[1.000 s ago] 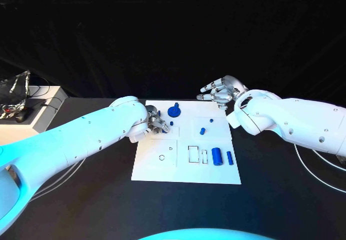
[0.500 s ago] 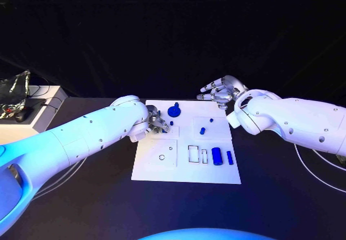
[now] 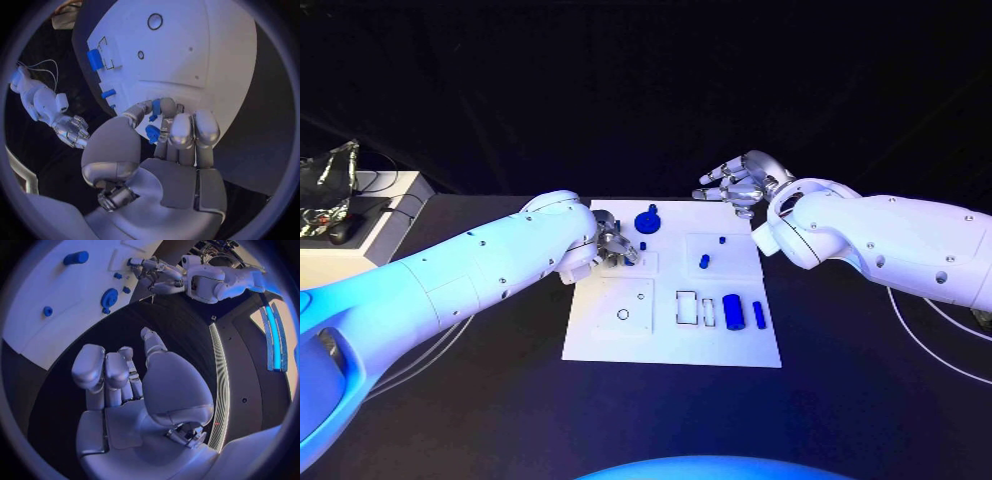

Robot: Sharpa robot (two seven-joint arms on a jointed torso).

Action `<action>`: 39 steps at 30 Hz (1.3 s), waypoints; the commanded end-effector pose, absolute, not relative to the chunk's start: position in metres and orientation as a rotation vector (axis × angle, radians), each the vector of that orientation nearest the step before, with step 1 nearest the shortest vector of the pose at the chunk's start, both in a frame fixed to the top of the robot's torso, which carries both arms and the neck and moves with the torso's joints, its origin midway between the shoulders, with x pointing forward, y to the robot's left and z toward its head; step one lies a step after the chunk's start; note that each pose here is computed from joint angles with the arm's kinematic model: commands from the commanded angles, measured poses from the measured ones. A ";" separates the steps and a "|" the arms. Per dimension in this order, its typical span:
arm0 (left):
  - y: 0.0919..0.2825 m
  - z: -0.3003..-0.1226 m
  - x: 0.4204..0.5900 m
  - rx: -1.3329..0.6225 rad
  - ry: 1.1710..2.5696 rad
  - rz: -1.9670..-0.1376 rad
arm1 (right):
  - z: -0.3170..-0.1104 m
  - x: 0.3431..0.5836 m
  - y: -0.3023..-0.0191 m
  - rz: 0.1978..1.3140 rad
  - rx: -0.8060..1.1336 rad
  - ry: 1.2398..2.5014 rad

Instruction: Assemble the parts on the task board

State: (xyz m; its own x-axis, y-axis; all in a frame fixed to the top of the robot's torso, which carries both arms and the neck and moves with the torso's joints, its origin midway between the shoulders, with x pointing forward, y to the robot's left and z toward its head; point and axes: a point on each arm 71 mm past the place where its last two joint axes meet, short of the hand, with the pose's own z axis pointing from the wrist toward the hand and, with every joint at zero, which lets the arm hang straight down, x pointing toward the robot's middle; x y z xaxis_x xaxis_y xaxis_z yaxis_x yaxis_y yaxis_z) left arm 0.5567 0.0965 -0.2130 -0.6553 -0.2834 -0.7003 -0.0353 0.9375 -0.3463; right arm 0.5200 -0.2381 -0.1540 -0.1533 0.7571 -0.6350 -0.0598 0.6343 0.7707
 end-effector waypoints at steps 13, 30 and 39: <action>0.093 -0.215 0.552 -0.188 2.305 -0.396 | -0.156 0.520 -0.236 0.798 0.581 1.596; 0.092 -0.204 0.551 -0.143 2.314 -0.402 | -0.158 0.520 -0.237 0.796 0.582 1.601; 0.093 -0.200 0.554 -0.123 2.333 -0.387 | -0.158 0.520 -0.236 0.795 0.581 1.603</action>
State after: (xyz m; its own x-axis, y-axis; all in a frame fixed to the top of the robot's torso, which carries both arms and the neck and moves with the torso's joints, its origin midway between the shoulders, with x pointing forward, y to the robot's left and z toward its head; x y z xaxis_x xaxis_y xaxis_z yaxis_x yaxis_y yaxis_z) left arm 0.5555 0.0942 -0.1992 -0.6843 -0.2303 -0.6919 0.0100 0.9458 -0.3247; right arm 0.5206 -0.2378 -0.1573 -0.1666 0.7531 -0.6364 -0.0508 0.6380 0.7684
